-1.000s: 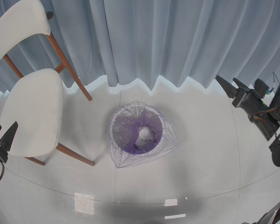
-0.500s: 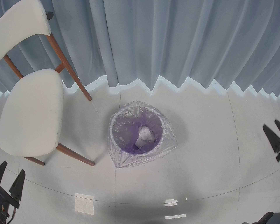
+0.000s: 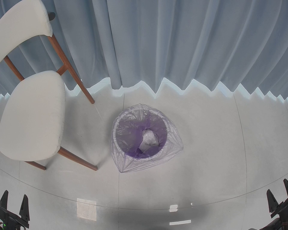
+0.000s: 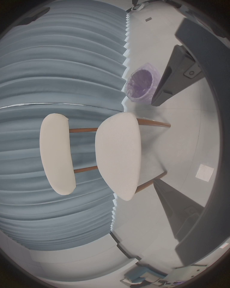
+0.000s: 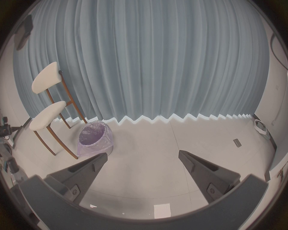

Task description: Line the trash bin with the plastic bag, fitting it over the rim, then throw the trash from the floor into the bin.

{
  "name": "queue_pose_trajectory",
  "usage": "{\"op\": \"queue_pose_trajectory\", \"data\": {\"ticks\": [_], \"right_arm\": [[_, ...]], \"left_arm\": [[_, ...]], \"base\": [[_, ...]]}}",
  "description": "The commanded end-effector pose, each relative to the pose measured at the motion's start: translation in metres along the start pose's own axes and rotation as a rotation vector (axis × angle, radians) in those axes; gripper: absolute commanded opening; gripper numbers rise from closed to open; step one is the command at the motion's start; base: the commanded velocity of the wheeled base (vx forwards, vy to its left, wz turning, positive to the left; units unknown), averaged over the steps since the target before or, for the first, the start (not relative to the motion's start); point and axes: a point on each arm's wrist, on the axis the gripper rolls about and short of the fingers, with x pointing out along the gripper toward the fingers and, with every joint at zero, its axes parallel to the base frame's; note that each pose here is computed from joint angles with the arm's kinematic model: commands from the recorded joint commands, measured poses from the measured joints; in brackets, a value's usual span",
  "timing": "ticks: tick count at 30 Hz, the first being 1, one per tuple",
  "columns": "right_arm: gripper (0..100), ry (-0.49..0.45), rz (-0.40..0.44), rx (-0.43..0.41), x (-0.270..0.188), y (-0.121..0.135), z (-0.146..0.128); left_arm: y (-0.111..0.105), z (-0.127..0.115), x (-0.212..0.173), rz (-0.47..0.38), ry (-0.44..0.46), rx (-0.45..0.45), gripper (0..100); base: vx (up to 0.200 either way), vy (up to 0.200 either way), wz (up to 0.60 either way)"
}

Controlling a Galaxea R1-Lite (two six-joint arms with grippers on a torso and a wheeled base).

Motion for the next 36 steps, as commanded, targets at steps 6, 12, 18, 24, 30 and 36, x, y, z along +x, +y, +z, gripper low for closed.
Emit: {"op": "queue_pose_trajectory", "data": {"ticks": [6,12,18,24,30,36], "right_arm": [[100,-0.096,0.047,-0.04,-0.0097,0.0008,-0.0187],[100,-0.086,0.049,-0.04,-0.0089,0.0008,-0.0184],[100,-0.101,0.013,-0.02,-0.0096,0.0,-0.0185],[100,-0.098,0.005,-0.014,-0.0096,-0.0001,-0.0188],[100,-0.098,0.004,-0.014,-0.0096,-0.0001,-0.0188],[100,-0.098,0.005,-0.015,-0.0096,-0.0001,-0.0188]], "left_arm": [[-0.0018,-0.012,-0.0037,-0.158,-0.03,0.015,100],[-0.0026,-0.0158,-0.0039,-0.209,-0.001,0.072,100],[-0.0024,-0.016,-0.0038,-0.195,0.001,0.063,100],[-0.0024,-0.0154,-0.0036,-0.194,-0.01,0.065,100],[-0.0025,-0.0157,-0.0036,-0.197,-0.007,0.067,100],[-0.0025,-0.0157,-0.0036,-0.197,-0.007,0.067,100]], "base": [[0.0,0.0,0.0],[0.0,0.0,0.0],[0.0,0.0,0.0],[0.0,0.0,0.0],[0.0,0.0,0.0],[0.0,0.0,0.0]]}}
